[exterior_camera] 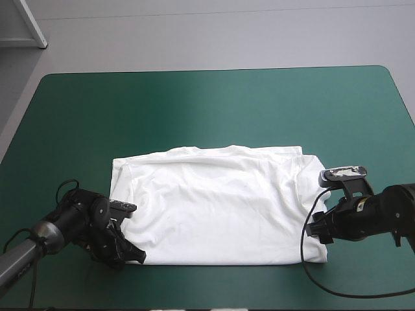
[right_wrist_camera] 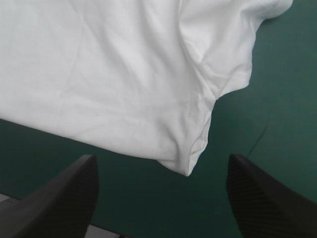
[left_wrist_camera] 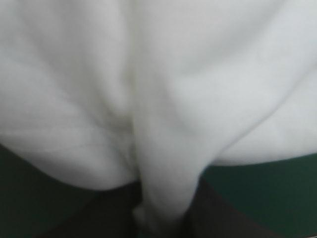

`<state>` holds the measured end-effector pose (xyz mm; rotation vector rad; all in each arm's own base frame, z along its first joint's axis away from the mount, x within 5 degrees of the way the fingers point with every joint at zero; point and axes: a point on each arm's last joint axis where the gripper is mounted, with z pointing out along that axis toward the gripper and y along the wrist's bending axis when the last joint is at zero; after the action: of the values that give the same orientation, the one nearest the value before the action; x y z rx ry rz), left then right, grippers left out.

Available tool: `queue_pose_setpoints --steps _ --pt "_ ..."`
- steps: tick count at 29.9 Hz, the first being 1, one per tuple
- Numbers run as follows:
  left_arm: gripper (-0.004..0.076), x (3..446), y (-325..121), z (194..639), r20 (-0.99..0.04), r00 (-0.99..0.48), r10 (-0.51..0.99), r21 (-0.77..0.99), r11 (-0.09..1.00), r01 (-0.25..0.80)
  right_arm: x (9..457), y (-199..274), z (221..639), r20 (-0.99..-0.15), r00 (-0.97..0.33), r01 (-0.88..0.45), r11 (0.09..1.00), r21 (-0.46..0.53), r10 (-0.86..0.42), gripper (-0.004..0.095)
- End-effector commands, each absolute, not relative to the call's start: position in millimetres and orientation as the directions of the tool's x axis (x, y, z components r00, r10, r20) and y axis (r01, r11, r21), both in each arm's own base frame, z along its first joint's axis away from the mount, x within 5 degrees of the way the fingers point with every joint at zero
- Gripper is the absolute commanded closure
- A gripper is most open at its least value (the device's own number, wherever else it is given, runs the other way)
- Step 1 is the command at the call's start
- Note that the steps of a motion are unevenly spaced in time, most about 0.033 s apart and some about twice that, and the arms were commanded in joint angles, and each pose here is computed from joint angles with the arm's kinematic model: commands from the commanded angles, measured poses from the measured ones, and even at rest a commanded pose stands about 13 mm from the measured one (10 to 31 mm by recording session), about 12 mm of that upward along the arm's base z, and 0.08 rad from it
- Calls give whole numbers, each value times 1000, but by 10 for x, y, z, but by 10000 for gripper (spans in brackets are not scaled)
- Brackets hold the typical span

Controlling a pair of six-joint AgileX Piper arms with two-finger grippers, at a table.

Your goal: Fold the cloth

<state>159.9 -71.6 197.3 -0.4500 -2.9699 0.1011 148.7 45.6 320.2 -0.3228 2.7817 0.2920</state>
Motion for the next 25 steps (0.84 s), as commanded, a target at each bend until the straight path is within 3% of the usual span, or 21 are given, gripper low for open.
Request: queue_pose_setpoints --steps 1,6,12,20,25 --pt "730 1650 -843 1763 46 -965 258 -142 958 249 1558 490 3077 -275 -942 -245 952 181 -191 221" --pt "732 1664 -847 1762 31 -967 253 -143 959 246 1636 528 2728 -115 -969 -235 956 176 -217 239" --pt "732 1675 -851 1762 18 -968 251 -143 959 246 1565 516 2385 -25 -980 -200 963 182 -199 266" --pt "732 1683 -854 1762 10 -969 245 -145 960 241 1541 522 2164 -73 -982 -188 962 196 -176 273" --pt "732 1691 -857 1762 1 -970 243 -145 960 241 1619 559 2121 -101 -981 -182 958 219 -164 344"
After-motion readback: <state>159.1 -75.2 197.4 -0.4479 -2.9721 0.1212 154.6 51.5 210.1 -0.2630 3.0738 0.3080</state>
